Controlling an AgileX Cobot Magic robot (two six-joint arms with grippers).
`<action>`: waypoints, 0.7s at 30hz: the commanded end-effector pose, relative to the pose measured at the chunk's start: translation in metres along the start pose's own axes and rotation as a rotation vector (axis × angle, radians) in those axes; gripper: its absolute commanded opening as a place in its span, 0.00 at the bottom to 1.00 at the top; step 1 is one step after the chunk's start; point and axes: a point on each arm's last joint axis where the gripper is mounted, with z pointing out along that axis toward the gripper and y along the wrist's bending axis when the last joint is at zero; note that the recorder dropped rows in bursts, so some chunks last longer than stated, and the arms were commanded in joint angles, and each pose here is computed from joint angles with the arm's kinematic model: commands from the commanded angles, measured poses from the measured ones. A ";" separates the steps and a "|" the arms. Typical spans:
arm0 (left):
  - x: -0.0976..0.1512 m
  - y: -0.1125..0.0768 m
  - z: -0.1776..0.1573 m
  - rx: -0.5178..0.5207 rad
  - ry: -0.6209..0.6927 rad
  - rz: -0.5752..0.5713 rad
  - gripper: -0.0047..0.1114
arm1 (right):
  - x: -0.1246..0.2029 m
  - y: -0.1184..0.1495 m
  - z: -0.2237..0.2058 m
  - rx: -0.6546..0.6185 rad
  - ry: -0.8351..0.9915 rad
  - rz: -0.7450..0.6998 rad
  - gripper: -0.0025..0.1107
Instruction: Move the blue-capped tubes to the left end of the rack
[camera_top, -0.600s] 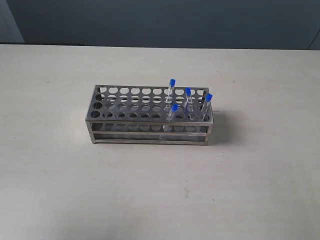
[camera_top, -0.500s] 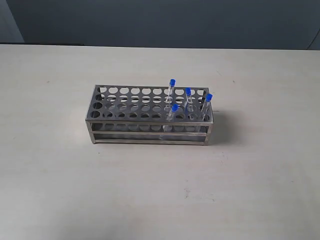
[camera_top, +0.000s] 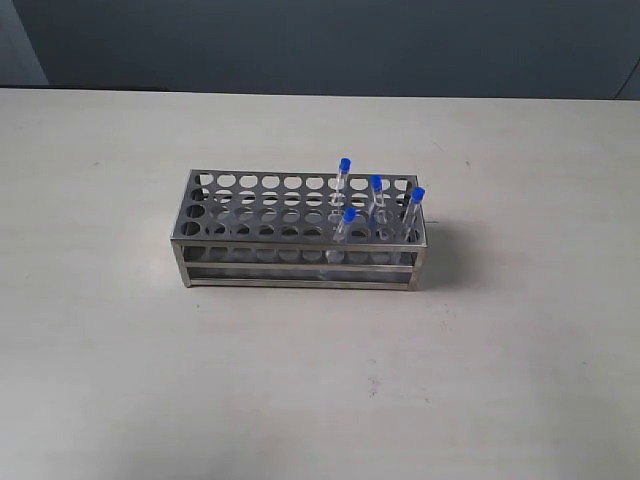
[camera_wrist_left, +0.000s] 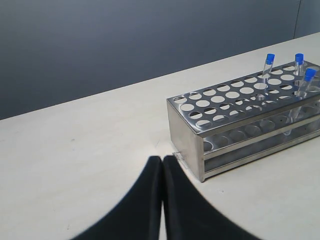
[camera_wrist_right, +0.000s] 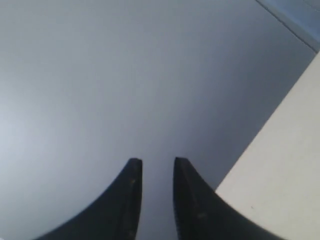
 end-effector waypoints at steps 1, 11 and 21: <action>0.000 0.000 0.000 0.007 -0.007 -0.004 0.04 | -0.005 0.002 0.000 -0.040 -0.066 0.095 0.22; 0.000 0.000 0.000 0.007 -0.007 -0.004 0.04 | 0.012 0.021 -0.006 -0.119 0.200 -0.198 0.22; 0.000 0.000 0.000 0.007 -0.007 -0.004 0.04 | 0.017 0.046 -0.012 -0.354 0.269 -0.545 0.22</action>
